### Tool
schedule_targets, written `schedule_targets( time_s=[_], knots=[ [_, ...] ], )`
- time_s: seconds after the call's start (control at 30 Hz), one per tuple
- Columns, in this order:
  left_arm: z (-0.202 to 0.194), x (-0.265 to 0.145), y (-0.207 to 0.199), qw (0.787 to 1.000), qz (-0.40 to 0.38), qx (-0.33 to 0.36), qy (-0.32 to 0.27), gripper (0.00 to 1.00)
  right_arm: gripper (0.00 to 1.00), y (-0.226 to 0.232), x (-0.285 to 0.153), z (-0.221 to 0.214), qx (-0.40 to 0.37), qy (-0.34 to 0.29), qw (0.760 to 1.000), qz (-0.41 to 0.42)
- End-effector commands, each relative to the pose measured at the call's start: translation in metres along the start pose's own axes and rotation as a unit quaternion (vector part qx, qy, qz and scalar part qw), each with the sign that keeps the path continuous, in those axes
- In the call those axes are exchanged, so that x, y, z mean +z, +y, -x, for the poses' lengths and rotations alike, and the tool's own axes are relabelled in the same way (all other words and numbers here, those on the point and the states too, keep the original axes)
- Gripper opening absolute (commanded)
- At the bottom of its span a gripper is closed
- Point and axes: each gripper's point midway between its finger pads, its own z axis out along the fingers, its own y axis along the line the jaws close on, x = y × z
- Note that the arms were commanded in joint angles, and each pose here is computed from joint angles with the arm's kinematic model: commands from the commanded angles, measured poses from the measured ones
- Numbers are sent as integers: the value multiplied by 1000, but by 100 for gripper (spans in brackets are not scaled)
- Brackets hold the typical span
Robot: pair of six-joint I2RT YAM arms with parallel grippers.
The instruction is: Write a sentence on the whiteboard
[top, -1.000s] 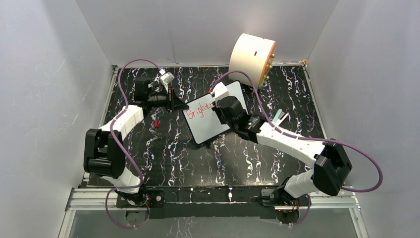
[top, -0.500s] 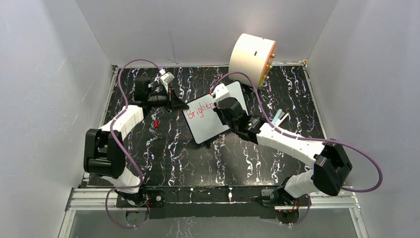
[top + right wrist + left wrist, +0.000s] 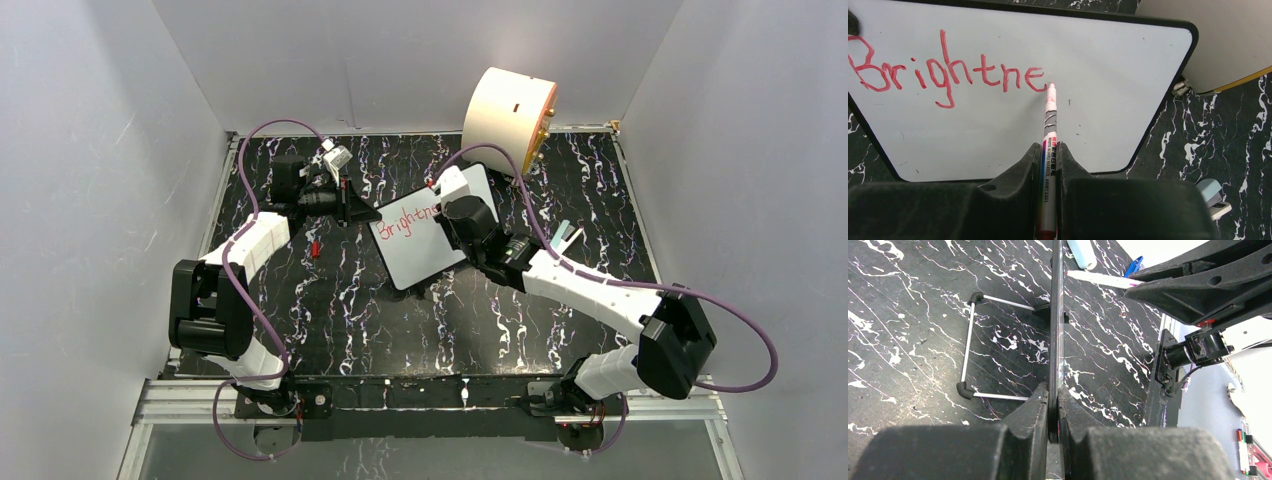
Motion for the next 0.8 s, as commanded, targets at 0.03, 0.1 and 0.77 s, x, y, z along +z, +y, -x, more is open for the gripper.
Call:
schedule_targets(
  time_s=[0.03,0.1,0.77],
  knots=[
    [-23,7,3,999,11,-23,34,0,0,-17,-8,31,26,-52,998,-17],
    [-23,7,3,999,11,-23,34,0,0,-19,-7,34,29,-55,998,-18],
    [-24,7,3,999,9,-23,34,0,0,-17,6,42,38,-66,997,-9]
  ],
)
